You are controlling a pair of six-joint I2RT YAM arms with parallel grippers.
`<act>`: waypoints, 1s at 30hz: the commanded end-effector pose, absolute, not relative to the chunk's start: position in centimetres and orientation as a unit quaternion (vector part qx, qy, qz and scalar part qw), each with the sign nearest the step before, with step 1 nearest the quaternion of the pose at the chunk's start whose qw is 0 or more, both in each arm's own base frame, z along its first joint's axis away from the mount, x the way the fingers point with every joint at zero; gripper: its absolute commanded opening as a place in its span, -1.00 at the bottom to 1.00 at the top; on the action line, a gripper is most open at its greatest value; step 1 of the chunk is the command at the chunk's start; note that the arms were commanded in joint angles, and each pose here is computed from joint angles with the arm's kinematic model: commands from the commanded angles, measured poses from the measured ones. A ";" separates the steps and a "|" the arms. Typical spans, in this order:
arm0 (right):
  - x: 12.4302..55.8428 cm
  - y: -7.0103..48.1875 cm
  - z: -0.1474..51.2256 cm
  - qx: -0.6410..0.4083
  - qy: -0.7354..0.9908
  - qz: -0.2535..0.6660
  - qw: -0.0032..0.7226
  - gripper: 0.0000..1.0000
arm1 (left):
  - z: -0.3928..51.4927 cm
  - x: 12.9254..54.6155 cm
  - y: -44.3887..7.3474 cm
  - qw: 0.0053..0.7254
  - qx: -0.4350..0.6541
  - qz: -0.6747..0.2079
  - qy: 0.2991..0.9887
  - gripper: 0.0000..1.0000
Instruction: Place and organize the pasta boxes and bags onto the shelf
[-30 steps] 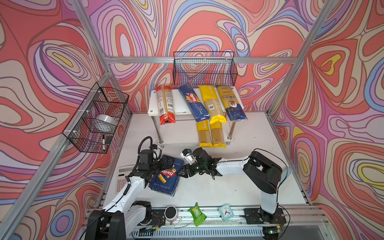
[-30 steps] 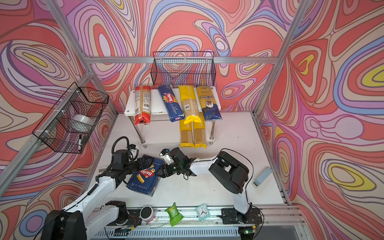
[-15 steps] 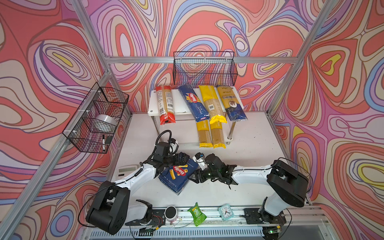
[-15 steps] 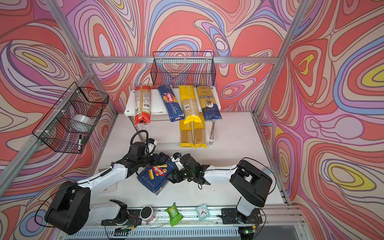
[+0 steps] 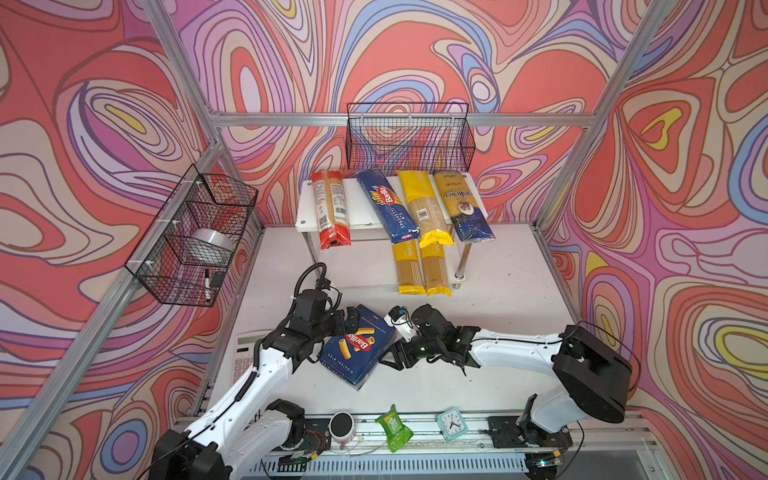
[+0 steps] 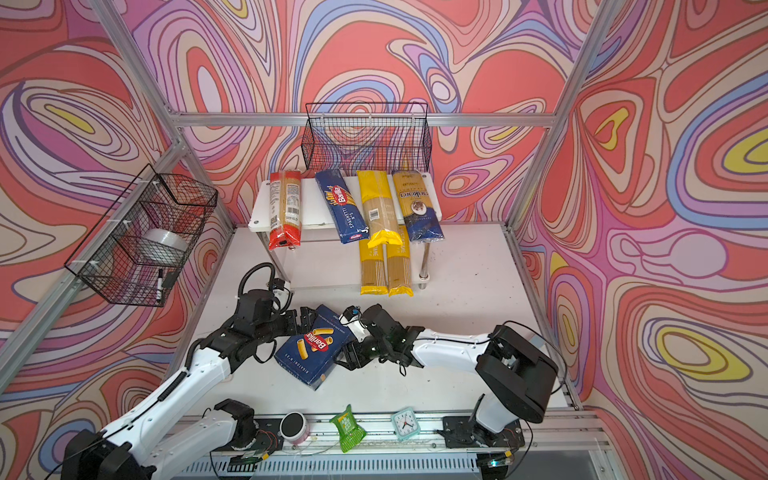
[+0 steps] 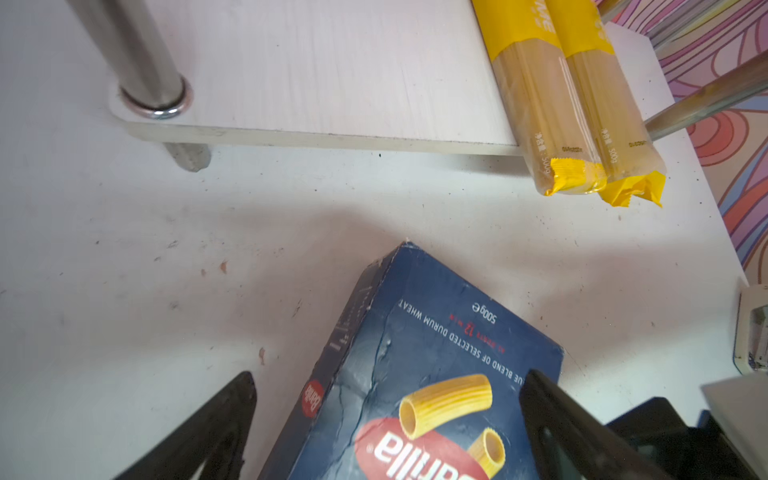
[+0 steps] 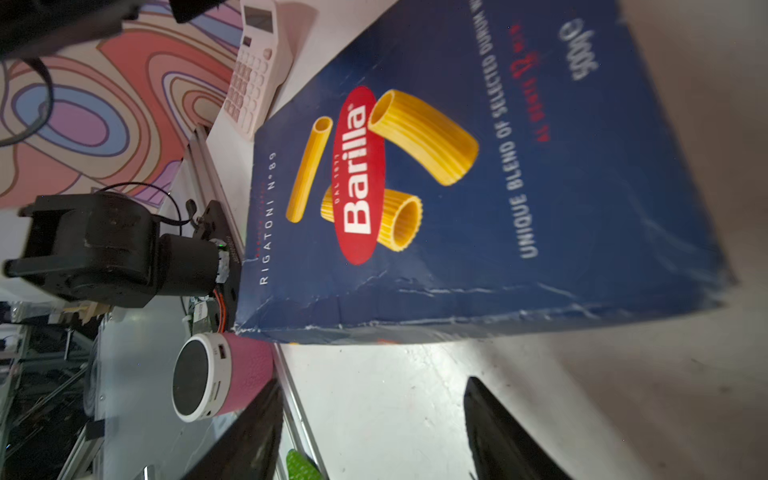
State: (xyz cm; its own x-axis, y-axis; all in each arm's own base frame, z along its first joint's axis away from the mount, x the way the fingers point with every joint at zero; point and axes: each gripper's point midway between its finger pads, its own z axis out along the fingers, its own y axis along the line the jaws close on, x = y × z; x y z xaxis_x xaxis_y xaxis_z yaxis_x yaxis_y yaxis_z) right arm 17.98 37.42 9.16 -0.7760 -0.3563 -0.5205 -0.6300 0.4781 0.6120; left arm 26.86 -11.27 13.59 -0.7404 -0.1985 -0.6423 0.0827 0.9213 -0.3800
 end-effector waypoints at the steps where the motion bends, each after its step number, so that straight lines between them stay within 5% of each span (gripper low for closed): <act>1: 16.4 38.2 8.5 -0.327 0.832 0.430 0.126 0.40 | 11.0 23.9 -8.8 0.319 -0.090 -0.162 0.929 1.00; 14: 17.6 40.0 9.6 -0.352 0.817 0.434 0.141 0.43 | 9.0 18.5 -7.7 0.300 -0.202 -0.229 0.904 1.00; 18: 17.9 37.9 9.5 -0.379 0.837 0.365 0.149 0.47 | 9.1 18.2 -7.5 0.298 -0.211 -0.230 0.902 1.00; 30: 24.7 35.6 11.0 -0.336 0.851 0.330 0.232 0.57 | 8.3 17.4 -9.1 0.245 -0.215 -0.262 0.908 1.00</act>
State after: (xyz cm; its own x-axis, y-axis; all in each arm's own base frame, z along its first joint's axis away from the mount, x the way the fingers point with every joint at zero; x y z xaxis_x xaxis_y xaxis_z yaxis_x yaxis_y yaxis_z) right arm 22.68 35.21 10.29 -0.6831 -0.4527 -0.5731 -0.7189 0.5553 0.4182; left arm 18.01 -8.90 8.42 -0.7826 -0.5000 -0.3707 -0.2397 0.7917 -0.5619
